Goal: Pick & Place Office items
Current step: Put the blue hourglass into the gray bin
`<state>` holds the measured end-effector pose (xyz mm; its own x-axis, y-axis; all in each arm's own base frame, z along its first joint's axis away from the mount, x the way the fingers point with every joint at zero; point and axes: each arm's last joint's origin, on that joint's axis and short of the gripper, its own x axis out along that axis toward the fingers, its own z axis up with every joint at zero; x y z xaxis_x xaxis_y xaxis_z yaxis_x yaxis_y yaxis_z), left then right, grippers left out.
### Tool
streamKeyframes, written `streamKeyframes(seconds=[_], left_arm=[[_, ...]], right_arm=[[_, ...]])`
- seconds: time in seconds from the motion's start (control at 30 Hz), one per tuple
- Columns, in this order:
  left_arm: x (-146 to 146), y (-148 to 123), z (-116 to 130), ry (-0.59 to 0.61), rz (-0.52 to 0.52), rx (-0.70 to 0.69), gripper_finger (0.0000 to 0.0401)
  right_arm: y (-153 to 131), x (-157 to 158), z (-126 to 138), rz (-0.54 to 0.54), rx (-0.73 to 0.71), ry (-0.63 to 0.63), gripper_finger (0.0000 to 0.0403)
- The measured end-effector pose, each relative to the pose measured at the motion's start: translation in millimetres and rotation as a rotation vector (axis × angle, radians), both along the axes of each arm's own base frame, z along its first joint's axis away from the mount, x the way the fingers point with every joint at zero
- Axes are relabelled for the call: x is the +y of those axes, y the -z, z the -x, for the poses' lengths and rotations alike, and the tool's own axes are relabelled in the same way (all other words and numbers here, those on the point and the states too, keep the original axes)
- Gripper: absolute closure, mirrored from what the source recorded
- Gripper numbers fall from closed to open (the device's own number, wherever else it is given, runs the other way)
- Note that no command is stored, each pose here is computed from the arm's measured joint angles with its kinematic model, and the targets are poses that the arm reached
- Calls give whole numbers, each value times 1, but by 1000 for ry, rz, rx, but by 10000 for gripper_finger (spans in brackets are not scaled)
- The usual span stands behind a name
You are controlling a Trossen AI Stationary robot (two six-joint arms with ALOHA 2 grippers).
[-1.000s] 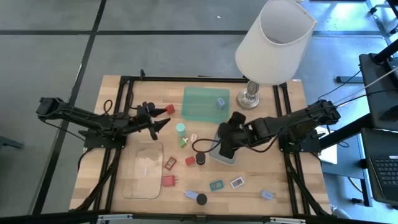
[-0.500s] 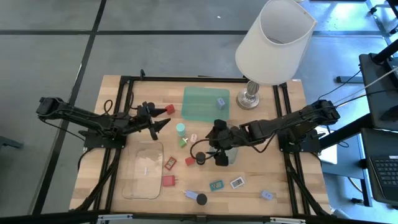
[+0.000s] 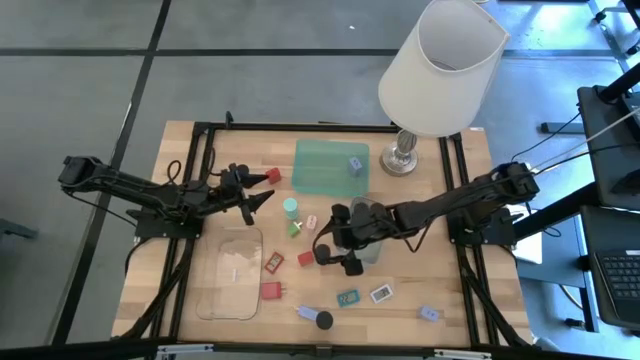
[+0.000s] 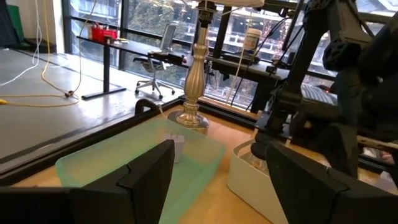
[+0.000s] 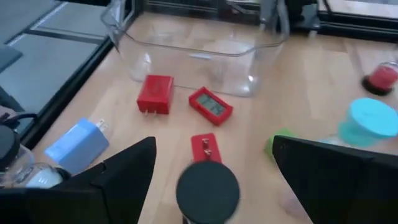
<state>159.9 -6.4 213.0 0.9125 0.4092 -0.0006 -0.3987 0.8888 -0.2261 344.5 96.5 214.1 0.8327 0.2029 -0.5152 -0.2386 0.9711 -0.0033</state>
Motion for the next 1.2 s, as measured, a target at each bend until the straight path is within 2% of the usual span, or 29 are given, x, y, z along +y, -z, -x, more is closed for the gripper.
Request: streamKeyframes(seconds=[0.37,0.67,1.2], left_arm=[[0,0,0,-1,-6,6,150],[0,0,0,-2,-7,7,150],[0,0,0,-3,-7,7,150]], right_arm=[[40,6,-16,3,28,-53,76],[41,3,-17,68,15,1,76],[48,2,-12,-34,134,96,76]])
